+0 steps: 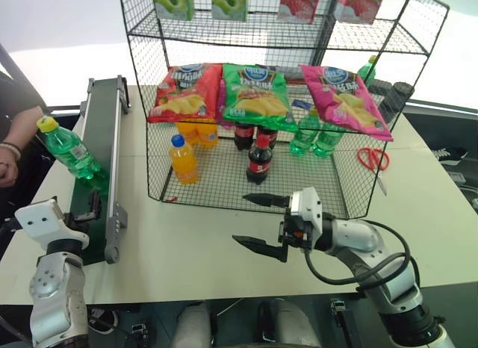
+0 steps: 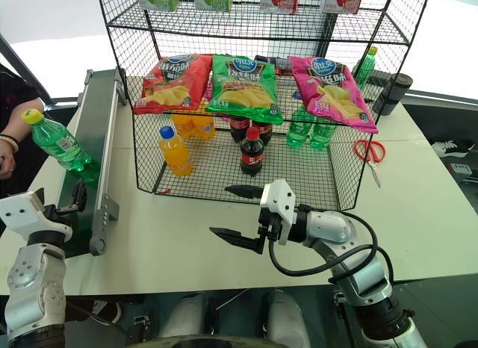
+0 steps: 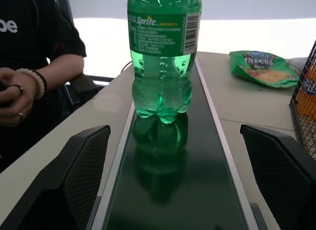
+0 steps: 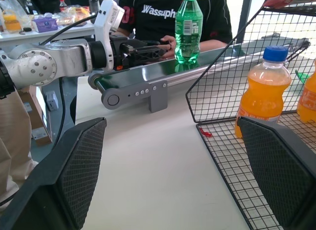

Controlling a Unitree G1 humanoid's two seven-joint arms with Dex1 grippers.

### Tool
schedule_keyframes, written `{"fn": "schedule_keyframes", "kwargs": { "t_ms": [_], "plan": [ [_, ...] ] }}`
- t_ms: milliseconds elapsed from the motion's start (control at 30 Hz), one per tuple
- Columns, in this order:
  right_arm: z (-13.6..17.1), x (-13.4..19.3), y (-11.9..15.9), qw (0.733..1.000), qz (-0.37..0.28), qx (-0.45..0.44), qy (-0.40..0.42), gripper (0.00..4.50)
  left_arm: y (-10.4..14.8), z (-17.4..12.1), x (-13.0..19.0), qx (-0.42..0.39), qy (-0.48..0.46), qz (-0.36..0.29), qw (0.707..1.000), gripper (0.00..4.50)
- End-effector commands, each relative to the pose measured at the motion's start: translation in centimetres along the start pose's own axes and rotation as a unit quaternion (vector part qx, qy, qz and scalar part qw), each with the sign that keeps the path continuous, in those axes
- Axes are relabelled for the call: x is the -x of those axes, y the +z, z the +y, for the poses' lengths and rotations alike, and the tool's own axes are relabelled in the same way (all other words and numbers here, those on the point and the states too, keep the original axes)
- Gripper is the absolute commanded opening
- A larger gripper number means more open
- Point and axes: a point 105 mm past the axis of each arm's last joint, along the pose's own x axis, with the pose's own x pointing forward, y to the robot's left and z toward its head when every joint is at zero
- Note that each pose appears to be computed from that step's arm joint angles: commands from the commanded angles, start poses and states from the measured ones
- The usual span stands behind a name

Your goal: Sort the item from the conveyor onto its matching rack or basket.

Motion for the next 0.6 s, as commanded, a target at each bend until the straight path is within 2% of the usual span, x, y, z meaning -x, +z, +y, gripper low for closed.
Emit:
{"fn": "schedule_keyframes", "kwargs": {
  "t_ms": [33,600],
  "plan": [
    [0.48,-0.33,1.62,0.999,-0.023,0.021,0.016,4.42,1.33,0.15,-0.05,-0.005,0.004,-0.028,1.000,4.50],
    [0.55,-0.39,1.65,0.999,-0.022,0.018,0.020,4.42,1.46,0.71,0.05,-0.002,0.018,-0.032,0.999,4.50]
  ]
}}
